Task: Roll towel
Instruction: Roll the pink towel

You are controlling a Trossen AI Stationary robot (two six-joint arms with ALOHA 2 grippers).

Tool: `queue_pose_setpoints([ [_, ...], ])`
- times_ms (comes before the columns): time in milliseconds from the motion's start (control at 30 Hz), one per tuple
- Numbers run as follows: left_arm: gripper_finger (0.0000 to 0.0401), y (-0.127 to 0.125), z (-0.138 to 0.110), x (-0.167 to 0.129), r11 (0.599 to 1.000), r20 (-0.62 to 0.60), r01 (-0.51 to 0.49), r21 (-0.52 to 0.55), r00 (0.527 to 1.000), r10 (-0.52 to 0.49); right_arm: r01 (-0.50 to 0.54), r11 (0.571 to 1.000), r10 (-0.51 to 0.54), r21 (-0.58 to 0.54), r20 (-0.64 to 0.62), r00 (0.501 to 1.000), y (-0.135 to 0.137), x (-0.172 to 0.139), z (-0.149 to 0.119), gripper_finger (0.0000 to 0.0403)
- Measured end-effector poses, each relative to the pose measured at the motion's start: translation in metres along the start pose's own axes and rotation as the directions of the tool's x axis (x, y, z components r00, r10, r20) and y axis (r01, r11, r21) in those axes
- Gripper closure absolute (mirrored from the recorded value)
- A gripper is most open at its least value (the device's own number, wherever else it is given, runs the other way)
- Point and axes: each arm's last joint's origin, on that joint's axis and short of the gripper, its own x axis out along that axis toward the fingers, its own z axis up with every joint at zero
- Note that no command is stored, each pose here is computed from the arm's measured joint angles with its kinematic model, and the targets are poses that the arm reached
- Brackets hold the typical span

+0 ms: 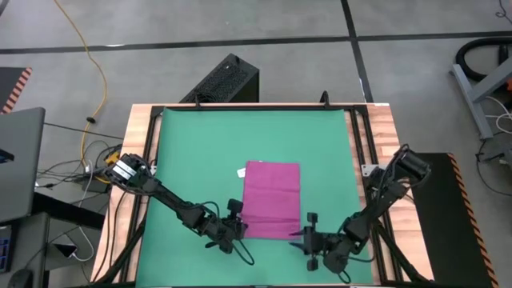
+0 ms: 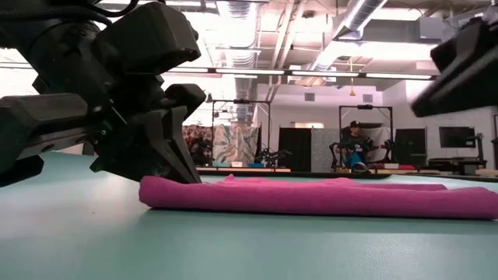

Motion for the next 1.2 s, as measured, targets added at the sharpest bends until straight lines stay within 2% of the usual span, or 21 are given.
queue_pose_setpoints([
  [167, 0.0401, 0.000, 0.000, 0.000, 1.000, -0.003, 0.000, 0.001, 1.000, 0.000, 0.009, 0.999, -0.011, -0.049, -0.043, 0.999, 0.005, 0.013, -0.020, 0.0170],
  [267, 0.0401, 0.000, 0.000, 0.000, 1.000, -0.004, 0.001, 0.001, 1.000, -0.001, 0.029, 0.996, -0.034, -0.088, -0.064, 0.997, 0.004, 0.023, -0.030, 0.0134],
  [467, 0.0401, 0.000, -0.001, 0.000, 1.000, -0.006, 0.002, -0.007, 1.000, -0.002, 0.076, 0.989, -0.088, -0.128, -0.094, 0.992, 0.002, 0.036, -0.047, 0.0126],
  [567, 0.0401, 0.000, -0.002, 0.000, 1.000, -0.013, 0.011, 0.000, 1.000, -0.011, 0.102, 0.991, -0.111, -0.084, -0.119, 0.987, 0.001, 0.040, -0.056, 0.0130],
  [733, 0.0401, 0.000, -0.003, 0.000, 0.999, -0.029, 0.032, 0.006, 0.999, -0.032, 0.173, 0.984, -0.162, 0.044, -0.187, 0.969, -0.003, 0.042, -0.071, 0.0162],
  [867, 0.0401, 0.000, -0.004, 0.000, 0.999, -0.033, 0.036, 0.008, 0.999, -0.036, 0.187, 0.981, -0.175, 0.052, -0.184, 0.967, -0.003, 0.045, -0.075, 0.0208],
  [1200, 0.0401, -0.006, 0.006, -0.003, 0.999, 0.000, 0.036, 0.022, 0.999, -0.036, 0.208, 0.975, -0.189, 0.084, -0.188, 0.964, -0.006, 0.045, -0.076, 0.0370],
])
